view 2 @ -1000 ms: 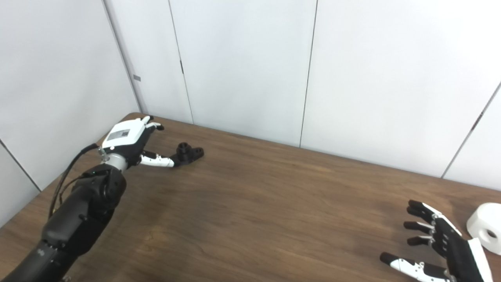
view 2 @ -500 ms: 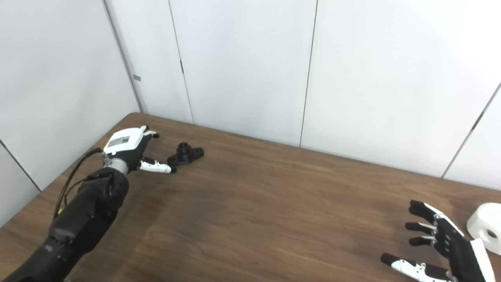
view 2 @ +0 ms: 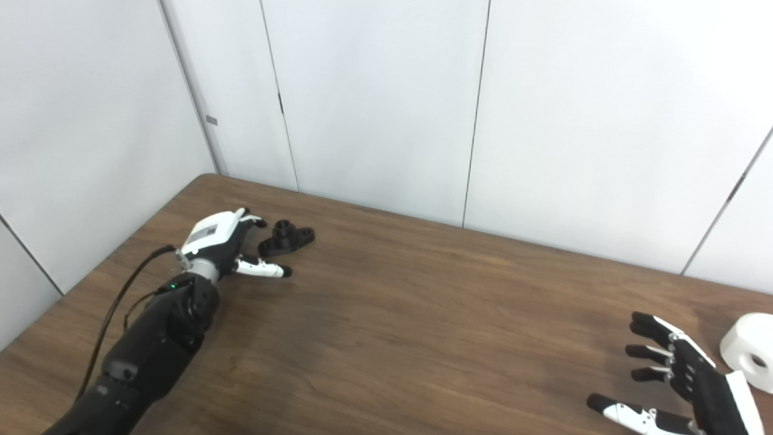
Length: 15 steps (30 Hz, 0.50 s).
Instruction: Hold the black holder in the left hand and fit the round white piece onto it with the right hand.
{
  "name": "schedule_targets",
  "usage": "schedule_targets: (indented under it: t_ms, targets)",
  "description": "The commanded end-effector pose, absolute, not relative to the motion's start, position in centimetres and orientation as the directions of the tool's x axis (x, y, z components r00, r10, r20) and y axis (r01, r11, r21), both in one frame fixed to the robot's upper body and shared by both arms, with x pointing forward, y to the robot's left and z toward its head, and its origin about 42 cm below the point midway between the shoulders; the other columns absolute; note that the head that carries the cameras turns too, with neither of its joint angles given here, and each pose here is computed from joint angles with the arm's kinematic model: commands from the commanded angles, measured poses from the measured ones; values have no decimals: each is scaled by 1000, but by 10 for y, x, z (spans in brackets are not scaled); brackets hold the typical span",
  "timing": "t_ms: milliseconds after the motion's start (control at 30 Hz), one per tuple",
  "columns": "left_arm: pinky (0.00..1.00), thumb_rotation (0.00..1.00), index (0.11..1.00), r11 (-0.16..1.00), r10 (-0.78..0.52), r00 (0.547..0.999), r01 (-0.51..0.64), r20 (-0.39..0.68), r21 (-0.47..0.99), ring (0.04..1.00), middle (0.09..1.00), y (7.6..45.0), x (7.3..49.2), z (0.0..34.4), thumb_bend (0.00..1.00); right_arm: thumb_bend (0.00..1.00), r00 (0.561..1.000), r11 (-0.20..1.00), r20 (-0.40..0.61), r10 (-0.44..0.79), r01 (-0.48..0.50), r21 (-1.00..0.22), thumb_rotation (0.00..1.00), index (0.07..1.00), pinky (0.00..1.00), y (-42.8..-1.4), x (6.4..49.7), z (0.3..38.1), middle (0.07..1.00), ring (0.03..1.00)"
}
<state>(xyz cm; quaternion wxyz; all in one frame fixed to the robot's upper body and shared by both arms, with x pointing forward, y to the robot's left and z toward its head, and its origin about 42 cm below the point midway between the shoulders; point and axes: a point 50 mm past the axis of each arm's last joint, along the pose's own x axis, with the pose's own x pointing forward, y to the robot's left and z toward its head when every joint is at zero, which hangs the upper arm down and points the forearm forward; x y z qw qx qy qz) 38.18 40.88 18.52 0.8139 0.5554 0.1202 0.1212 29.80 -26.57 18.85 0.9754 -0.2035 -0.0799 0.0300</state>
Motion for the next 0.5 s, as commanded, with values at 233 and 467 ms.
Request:
schedule_targets:
  t_ms: [233,467]
  targets:
    - [925,316,785,307,351,931,-218,103,926,1000,1000,423,398,203,878,686,971,916,210,111,-18,-401,0,800,594,-259,295,210,814,728]
    - [941,337,792,271,355,928,-219,114,937,1000,1000,422,402,197,859,683,971,913,210,112,-17,-407,0,804,598,-257,292,212,820,728]
